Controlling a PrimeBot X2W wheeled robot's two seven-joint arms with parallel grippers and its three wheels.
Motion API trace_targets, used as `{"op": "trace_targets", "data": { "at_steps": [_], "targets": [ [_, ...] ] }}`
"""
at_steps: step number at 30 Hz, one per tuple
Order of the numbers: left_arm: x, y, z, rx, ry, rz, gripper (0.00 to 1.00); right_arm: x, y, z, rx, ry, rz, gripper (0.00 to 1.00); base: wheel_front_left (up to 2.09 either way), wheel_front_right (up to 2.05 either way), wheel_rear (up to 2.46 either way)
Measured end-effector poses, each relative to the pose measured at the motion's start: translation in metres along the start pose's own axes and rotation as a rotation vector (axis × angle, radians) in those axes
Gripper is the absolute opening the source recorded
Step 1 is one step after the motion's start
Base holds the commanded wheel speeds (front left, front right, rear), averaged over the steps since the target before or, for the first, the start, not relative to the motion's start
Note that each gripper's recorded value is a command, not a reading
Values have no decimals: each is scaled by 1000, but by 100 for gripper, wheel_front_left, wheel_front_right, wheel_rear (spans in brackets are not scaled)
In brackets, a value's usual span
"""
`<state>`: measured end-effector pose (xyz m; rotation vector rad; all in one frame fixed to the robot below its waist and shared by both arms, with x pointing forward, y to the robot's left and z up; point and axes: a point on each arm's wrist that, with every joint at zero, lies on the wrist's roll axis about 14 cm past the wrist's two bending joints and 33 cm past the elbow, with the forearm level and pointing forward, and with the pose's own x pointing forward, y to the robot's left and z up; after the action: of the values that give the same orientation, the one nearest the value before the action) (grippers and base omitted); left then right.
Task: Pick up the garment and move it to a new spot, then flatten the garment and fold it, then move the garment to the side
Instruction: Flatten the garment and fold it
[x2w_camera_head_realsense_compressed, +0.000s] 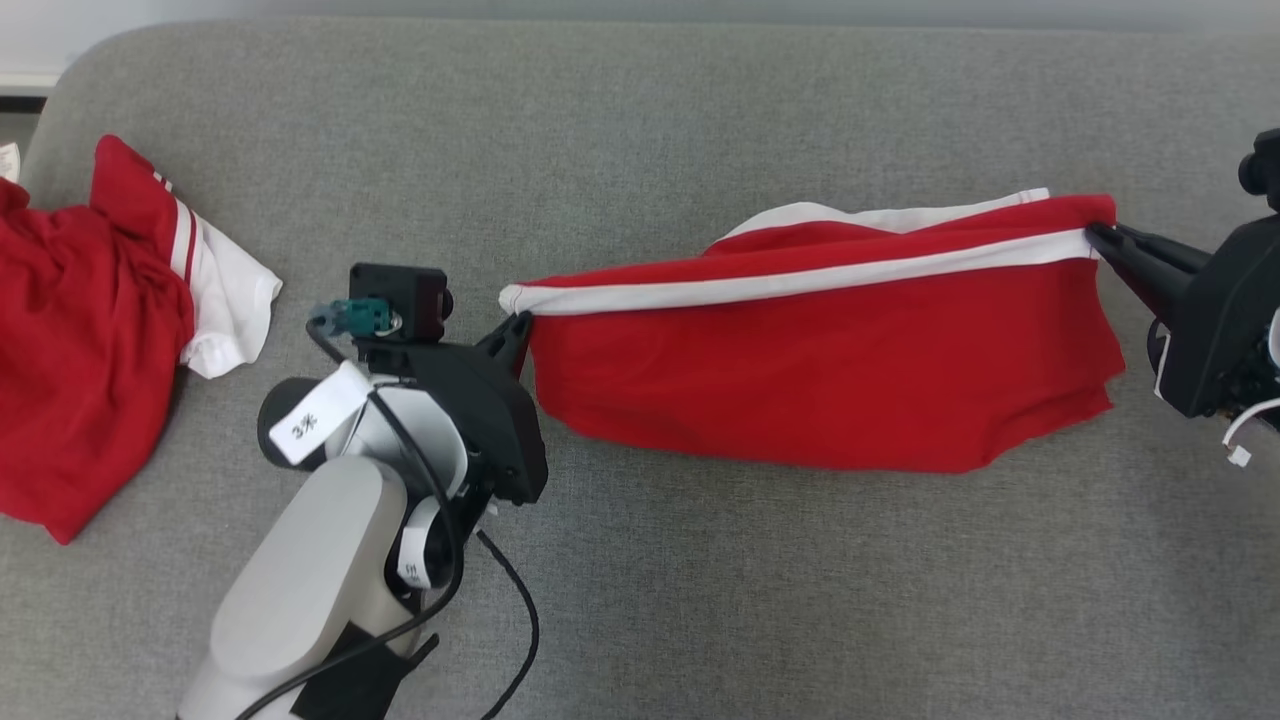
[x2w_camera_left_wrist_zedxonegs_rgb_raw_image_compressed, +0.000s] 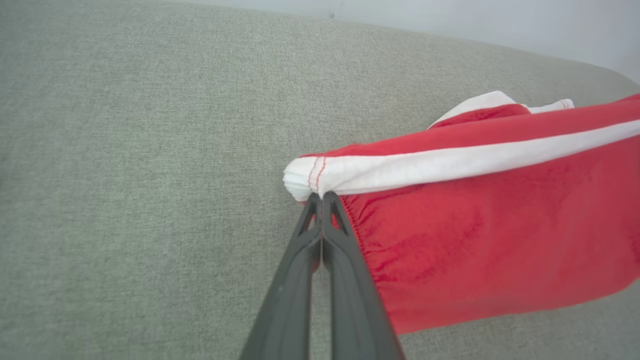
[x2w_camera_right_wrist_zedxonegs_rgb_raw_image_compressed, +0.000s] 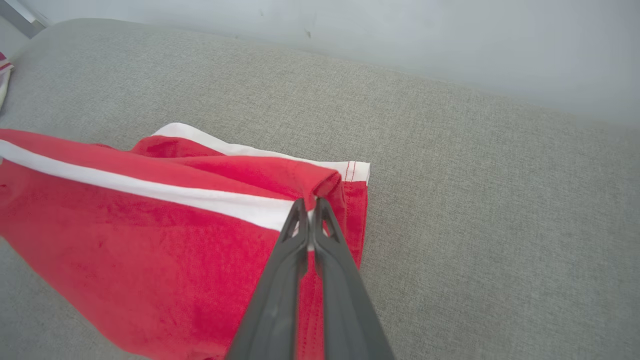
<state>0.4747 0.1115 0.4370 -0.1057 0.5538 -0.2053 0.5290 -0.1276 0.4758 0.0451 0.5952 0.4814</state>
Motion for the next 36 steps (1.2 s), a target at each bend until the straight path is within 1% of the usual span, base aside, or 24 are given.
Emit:
{"op": "trace_targets", "data": {
  "at_steps": [9, 13, 20, 28, 32, 33, 34, 35, 36],
  "targets": [
    [18, 1, 9, 15, 19, 12, 0, 25, -10, -2, 15, 2, -19, 0, 0, 0, 0],
    [24, -5, 19, 48, 12, 0, 0, 29, -12, 0, 16, -9, -32, 0, 0, 0, 0],
    [33, -18, 16, 80, 55, -26, 0, 33, -25, 1, 25, -27, -67, 0, 0, 0, 0],
    [42, -18, 22, 99, 74, -23, 0, 43, -34, 6, 51, -45, -88, 0, 0, 0, 0],
    [47, -15, 22, 108, 89, -16, 0, 53, -35, -1, 67, -30, -90, 0, 0, 0, 0],
    [49, -12, 18, 107, 105, -9, 15, 58, -33, -2, 78, -30, -85, 0, 0, 0, 0],
    [49, -11, 15, 107, 112, -6, 80, 61, -32, -2, 82, -29, -81, 16, 0, 0, 0],
    [50, -10, 13, 106, 118, -4, 100, 63, -31, -2, 88, -35, -78, 100, 0, 0, 0],
    [51, -9, 12, 105, 120, -2, 100, 66, -30, -4, 95, -38, -76, 100, 0, 0, 0]
  ]
}}
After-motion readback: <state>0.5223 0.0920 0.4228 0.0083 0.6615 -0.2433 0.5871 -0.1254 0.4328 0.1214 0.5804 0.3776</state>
